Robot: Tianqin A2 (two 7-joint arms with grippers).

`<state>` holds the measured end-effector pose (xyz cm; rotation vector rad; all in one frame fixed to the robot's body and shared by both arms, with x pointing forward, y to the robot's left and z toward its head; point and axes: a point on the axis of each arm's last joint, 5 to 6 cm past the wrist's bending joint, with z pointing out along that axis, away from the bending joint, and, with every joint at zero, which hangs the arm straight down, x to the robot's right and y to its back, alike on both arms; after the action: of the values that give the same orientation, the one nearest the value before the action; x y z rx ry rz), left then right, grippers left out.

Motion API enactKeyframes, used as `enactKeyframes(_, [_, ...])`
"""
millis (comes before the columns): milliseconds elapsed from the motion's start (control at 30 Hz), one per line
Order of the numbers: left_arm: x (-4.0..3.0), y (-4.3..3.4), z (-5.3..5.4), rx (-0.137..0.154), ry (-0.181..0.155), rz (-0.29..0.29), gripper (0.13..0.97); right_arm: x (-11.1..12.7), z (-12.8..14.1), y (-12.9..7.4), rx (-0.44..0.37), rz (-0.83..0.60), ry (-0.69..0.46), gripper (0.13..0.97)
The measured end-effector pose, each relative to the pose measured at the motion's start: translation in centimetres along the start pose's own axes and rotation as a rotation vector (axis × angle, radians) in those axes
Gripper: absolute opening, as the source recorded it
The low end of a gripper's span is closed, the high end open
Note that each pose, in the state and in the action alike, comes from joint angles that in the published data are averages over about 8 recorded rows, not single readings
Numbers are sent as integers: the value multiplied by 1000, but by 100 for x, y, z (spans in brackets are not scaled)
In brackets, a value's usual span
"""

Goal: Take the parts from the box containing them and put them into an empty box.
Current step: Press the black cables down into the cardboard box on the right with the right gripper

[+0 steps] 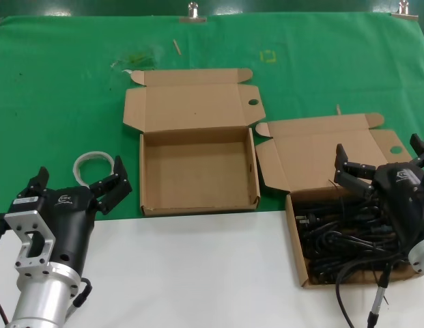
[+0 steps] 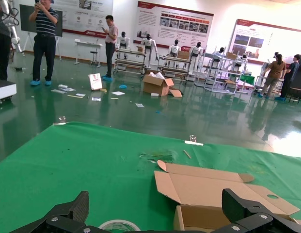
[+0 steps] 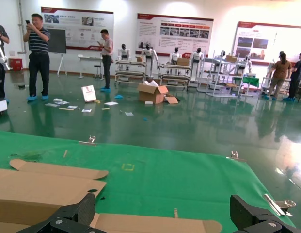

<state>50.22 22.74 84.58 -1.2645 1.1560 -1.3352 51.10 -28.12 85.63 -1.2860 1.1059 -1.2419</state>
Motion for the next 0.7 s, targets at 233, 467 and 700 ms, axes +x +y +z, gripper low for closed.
enactKeyframes(233, [0,0,0,0,0,0,966,0,0,0,0,0,0,966])
enactKeyframes(467, [0,0,0,0,0,0,966,0,0,0,0,0,0,966])
enactKeyframes(700, [0,0,0,0,0,0,966,0,0,0,0,0,0,966])
